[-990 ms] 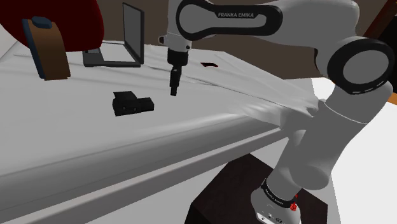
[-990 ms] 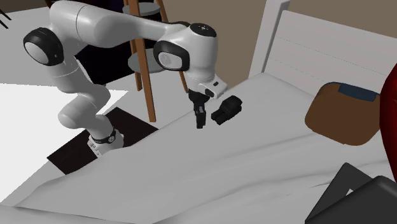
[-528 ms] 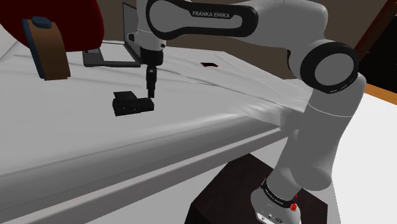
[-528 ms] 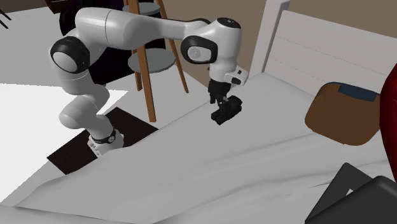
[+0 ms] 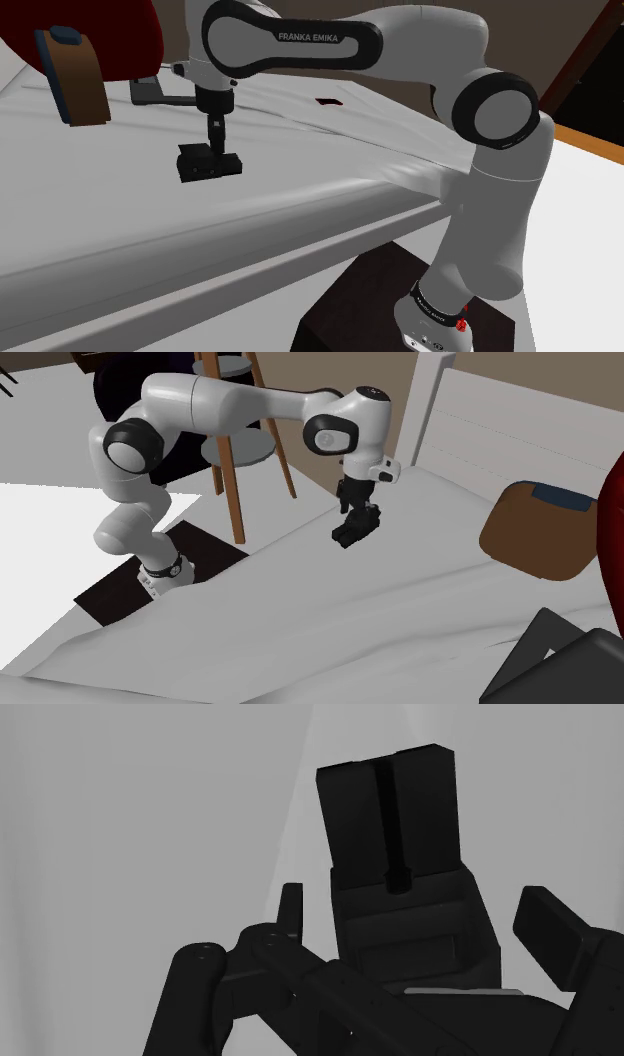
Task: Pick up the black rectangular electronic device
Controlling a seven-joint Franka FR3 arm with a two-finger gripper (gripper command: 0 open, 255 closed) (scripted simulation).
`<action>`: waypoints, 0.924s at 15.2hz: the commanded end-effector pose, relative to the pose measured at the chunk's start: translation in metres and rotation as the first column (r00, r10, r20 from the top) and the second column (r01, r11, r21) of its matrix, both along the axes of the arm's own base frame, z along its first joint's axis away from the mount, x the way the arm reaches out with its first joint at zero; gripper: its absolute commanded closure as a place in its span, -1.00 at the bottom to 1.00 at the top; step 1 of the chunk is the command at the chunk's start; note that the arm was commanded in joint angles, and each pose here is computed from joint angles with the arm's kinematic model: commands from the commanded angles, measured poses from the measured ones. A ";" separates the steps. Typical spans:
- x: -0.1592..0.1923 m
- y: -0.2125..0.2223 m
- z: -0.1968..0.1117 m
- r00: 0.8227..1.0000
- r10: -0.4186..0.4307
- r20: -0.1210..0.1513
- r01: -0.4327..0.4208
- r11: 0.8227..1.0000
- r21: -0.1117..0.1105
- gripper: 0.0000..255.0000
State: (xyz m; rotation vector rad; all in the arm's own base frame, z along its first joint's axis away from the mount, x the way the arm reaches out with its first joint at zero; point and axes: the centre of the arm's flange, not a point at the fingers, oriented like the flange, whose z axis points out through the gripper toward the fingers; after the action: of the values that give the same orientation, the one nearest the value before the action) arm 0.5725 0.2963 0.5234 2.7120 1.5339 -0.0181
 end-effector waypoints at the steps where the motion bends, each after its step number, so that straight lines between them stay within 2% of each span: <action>1: 0.000 0.001 -0.011 1.000 0.001 0.001 -0.001 1.000 0.000 -1.00; 5: 0.000 0.001 -0.019 1.000 0.001 0.001 -0.001 1.000 0.000 -1.00; 6: 0.000 0.001 -0.019 1.000 0.001 0.001 -0.001 1.000 0.000 1.00; 14: 0.000 0.001 -0.019 1.000 0.001 0.001 -0.001 1.000 0.000 1.00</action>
State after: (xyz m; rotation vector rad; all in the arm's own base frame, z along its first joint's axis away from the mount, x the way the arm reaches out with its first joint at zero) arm 0.5723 0.2973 0.5040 2.7112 1.5350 -0.0178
